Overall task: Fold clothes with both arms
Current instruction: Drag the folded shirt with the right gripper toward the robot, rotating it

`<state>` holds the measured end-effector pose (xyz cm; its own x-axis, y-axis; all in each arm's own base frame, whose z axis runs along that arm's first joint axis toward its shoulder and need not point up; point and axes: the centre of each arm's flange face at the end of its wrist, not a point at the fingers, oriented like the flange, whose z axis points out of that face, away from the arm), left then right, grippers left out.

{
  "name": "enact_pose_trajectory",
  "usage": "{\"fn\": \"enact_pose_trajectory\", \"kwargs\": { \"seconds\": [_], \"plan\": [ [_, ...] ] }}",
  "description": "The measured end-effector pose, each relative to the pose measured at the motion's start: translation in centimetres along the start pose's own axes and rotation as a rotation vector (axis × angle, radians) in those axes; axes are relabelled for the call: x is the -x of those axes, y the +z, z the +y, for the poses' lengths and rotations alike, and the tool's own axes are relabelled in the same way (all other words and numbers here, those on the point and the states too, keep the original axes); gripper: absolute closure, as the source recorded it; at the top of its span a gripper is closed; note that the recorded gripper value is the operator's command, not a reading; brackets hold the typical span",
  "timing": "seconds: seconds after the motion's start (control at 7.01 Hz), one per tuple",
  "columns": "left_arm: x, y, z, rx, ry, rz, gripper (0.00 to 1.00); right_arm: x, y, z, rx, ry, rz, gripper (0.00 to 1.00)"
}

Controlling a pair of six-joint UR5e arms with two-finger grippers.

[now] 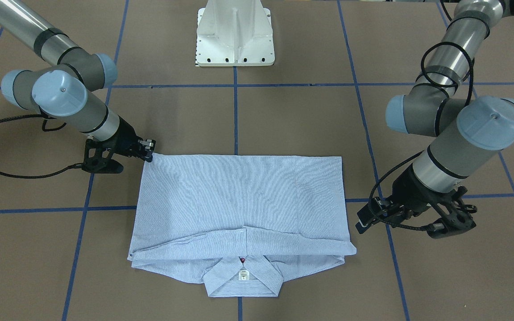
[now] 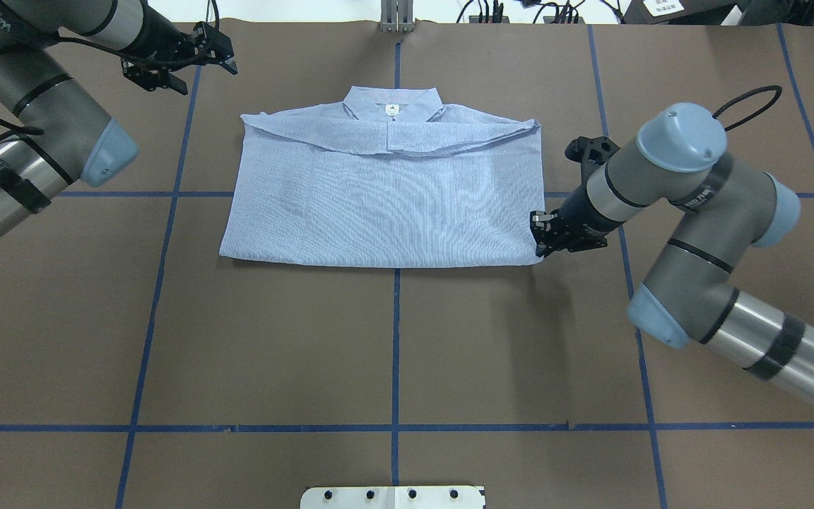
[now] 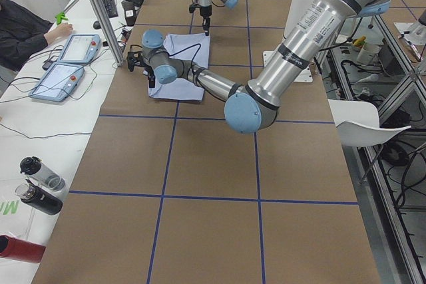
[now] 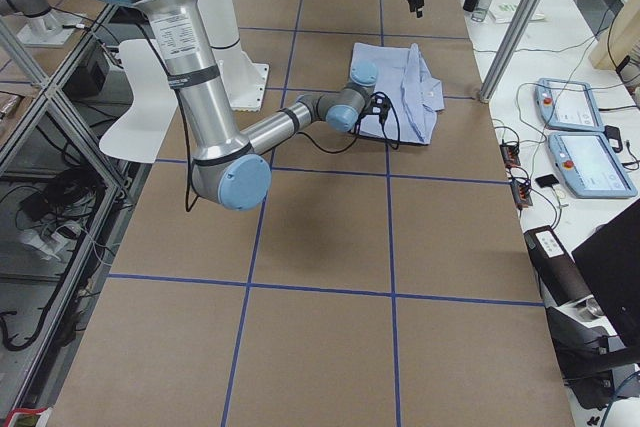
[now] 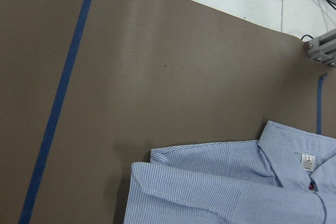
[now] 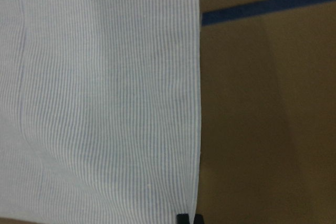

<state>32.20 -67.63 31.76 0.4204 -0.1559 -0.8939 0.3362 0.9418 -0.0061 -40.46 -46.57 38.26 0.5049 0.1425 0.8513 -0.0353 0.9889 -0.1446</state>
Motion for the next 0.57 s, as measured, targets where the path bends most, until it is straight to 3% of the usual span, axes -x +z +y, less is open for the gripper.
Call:
{"fn": "enact_pose_trajectory", "kwargs": {
  "seconds": [0.29, 0.43, 0.57],
  "plan": [
    [-0.8, -1.0, 0.3, 0.0, -0.004, -0.004, 0.0, -5.4, -5.1, 7.1, 0.064, -0.006, -0.027, 1.0],
    [-1.0, -1.3, 0.4, -0.002, -0.004, -0.003, 0.0, -6.9, -6.6, 10.3, 0.13, 0.002, -0.035, 1.0],
    [-1.1, -1.7, 0.6, -0.003, -0.003, -0.001, 0.0, -7.4, -7.0, 13.5, 0.232, 0.036, -0.04, 1.0]
  ]
}}
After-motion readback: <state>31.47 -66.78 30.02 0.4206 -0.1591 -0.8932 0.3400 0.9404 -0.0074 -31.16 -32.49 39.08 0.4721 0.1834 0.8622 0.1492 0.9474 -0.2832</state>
